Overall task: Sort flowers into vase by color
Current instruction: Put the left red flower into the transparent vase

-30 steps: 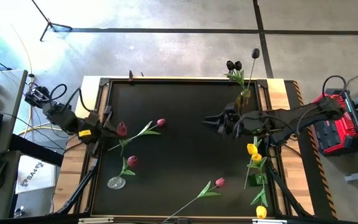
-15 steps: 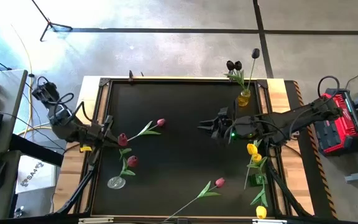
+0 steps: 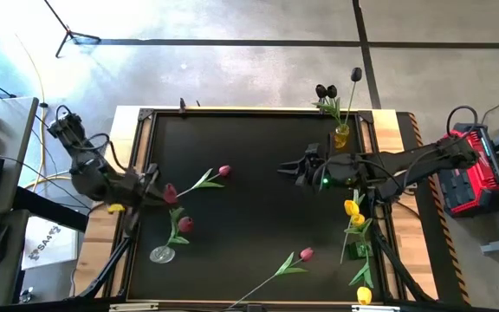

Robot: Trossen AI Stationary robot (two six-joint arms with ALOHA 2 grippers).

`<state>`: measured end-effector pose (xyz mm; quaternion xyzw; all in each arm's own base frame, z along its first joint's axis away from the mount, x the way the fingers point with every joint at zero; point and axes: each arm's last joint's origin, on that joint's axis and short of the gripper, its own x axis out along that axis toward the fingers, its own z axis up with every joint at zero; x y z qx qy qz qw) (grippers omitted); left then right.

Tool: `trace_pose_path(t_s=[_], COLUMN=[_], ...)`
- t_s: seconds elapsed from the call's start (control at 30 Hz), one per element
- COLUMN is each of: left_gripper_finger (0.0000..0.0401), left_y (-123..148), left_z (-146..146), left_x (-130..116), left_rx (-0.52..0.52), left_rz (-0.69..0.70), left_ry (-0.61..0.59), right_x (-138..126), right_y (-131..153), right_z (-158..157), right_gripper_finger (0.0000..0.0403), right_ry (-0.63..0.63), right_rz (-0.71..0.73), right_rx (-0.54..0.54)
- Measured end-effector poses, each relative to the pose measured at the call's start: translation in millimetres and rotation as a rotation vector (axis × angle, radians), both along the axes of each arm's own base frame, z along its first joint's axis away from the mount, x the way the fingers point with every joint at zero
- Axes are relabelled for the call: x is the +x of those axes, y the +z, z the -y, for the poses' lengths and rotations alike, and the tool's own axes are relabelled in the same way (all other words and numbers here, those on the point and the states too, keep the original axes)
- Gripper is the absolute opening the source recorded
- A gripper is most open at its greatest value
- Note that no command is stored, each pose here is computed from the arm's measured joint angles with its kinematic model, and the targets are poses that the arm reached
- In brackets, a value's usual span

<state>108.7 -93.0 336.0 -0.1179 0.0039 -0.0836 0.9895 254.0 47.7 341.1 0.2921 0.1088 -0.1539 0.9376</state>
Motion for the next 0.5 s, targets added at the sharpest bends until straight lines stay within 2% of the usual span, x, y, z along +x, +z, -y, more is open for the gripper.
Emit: trace_pose_path(t_s=[0.07, 0.2, 0.27, 0.5], left_gripper_finger=[0.0000, 0.0000, 0.0000, 0.0000], left_y=[2, -2, -4, -6], left_z=[-2, 0, 1, 2], left_x=[-3, -12, -16, -19], left_rx=[-0.021, -0.065, -0.094, -0.062], left_rz=[0.006, -0.048, -0.083, -0.095], left_ry=[-0.023, -0.181, -0.222, -0.240], right_x=[0, 0, 0, -1], right_y=[0, 0, 0, -1], right_z=[0, 0, 0, -2], right_gripper_finger=[0.0138, 0.0138, 0.0138, 0.0138], right_ry=[0.009, 0.015, 0.015, 0.023], right_rz=[-0.002, -0.005, -0.006, -0.017], right_rx=[0.003, -0.006, -0.006, -0.008])
